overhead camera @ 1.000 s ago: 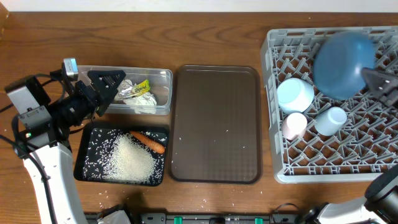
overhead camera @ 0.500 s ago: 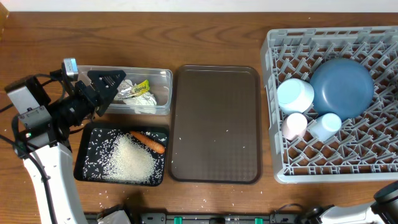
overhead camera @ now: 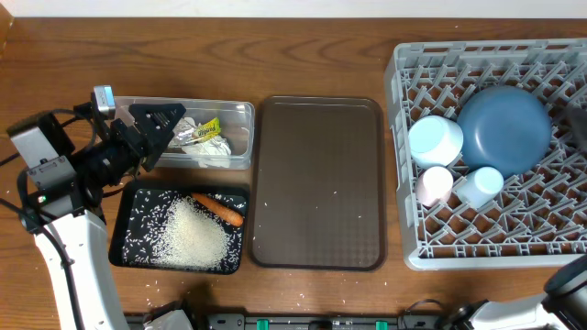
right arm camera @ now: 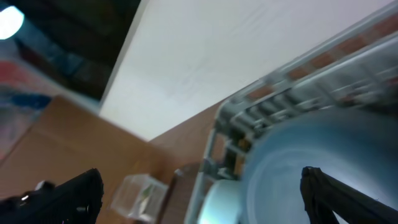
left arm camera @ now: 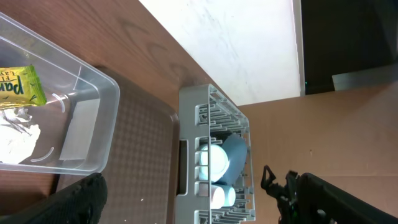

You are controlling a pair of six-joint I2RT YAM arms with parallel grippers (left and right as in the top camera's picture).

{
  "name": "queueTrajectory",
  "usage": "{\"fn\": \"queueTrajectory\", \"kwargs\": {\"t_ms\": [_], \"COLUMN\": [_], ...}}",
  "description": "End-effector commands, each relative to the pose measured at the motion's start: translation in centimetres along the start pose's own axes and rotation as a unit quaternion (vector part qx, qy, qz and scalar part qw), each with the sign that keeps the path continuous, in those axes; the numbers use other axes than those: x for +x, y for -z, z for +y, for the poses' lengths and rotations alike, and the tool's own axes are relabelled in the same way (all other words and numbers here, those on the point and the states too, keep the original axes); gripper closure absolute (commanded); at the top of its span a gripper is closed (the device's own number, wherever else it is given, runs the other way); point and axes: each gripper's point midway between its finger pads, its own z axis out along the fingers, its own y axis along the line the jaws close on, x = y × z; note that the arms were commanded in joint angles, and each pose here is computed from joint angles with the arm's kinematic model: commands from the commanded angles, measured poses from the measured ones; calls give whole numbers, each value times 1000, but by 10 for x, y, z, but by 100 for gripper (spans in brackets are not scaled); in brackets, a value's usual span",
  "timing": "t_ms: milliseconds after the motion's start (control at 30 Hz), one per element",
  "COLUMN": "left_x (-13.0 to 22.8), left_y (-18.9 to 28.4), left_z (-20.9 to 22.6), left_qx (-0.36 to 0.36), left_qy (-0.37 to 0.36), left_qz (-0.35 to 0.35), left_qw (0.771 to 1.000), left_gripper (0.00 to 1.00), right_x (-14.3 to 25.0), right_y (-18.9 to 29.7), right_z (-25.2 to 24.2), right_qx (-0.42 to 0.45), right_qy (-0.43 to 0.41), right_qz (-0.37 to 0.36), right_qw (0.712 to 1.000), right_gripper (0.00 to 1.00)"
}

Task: Sort waste into correct bins and load items into the dishwasher rack
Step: 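Lower the plate upright into the rack slots and adjust it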

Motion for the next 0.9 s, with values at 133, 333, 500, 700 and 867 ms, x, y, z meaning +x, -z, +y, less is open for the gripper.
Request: {"fn": "queueTrajectory", "kwargs": {"t_ms": [133, 333, 500, 700, 867], "left_x": [-2, -2, -2, -2, -2], "left_y": [3, 3, 3, 3, 3], "left_z": [-3, -3, -3, -3, -3], "left_qx": [0, 0, 0, 0, 0], "left_qy": [-1, -1, -1, -1, -1], "left_qz": [-5, -5, -5, -5, -5], "left_qw": [1000, 1000, 1000, 1000, 1000], "left_gripper": [1, 1, 1, 1, 1], "right_x": [40, 95, 158, 213, 222], "right_y": [-77, -138, -182, -220, -243], "right_z": [39, 84, 131, 148, 123], "right_qx": [-71, -134, -187, -154, -25], "right_qy": [-16, -8, 4, 37, 26], "right_qz": [97, 191, 276, 324, 306], "right_qw": [993, 972, 943, 933, 951], "right_gripper": [1, 1, 1, 1, 1]}}
